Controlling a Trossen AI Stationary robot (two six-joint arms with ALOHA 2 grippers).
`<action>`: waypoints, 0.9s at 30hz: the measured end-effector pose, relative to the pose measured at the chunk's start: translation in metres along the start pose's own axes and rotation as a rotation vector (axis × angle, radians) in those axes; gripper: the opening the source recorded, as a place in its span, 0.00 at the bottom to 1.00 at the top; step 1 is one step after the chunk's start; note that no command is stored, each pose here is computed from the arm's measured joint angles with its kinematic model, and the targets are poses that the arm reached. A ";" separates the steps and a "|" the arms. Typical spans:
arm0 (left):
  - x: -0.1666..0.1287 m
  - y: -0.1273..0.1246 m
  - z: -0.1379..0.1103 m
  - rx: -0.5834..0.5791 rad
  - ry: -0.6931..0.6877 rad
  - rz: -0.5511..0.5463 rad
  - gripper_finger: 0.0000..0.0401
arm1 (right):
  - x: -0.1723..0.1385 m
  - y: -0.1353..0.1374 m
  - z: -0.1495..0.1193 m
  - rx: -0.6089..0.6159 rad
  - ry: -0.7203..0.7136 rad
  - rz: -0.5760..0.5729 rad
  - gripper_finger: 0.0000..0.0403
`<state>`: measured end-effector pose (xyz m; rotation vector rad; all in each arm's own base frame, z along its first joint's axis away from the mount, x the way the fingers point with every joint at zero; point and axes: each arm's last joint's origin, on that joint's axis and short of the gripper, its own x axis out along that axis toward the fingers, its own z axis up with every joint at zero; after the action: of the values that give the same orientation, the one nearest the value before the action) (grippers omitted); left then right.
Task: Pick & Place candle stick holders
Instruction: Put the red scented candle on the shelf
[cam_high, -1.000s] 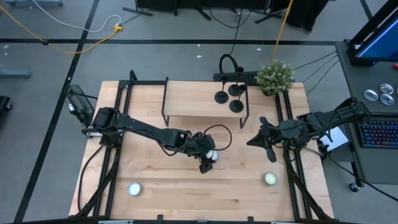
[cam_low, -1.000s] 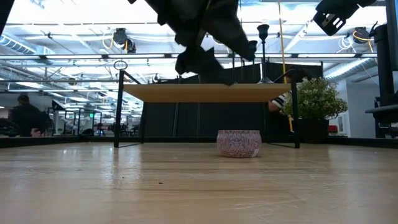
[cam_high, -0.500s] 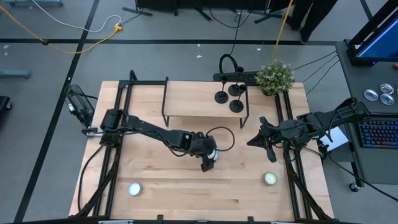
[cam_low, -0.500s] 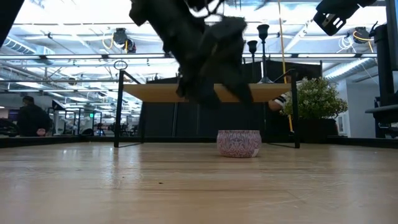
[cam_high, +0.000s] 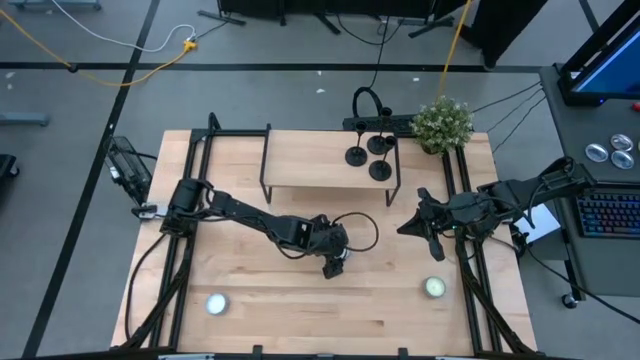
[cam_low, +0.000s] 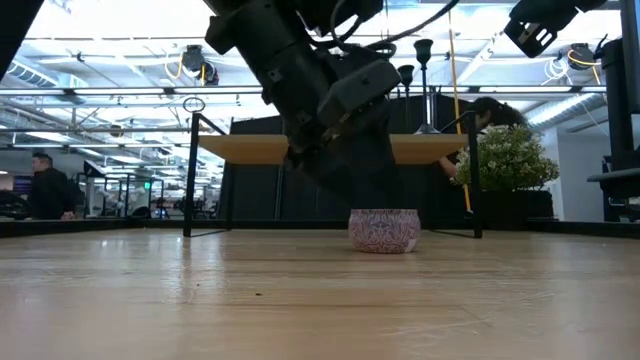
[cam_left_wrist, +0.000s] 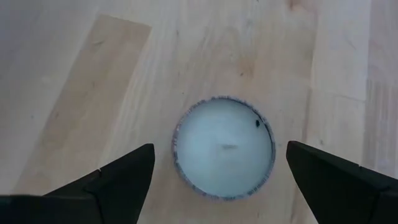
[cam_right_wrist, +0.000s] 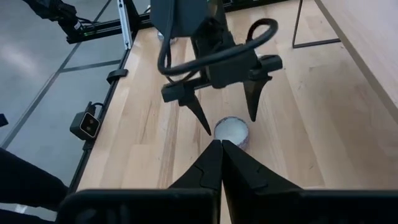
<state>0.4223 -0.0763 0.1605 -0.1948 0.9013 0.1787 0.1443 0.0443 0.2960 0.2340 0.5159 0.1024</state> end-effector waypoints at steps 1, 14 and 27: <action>0.001 0.000 -0.001 0.006 0.003 0.001 0.91 | 0.000 0.000 0.000 0.000 0.003 -0.001 0.00; 0.028 -0.002 -0.013 0.041 0.014 0.002 0.90 | 0.000 0.000 -0.001 -0.001 0.006 -0.005 0.00; 0.042 -0.001 -0.012 0.082 -0.053 0.031 0.90 | 0.002 0.000 -0.001 0.001 0.015 -0.014 0.00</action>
<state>0.4390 -0.0777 0.1196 -0.1000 0.8579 0.1746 0.1460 0.0446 0.2940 0.2312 0.5322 0.0905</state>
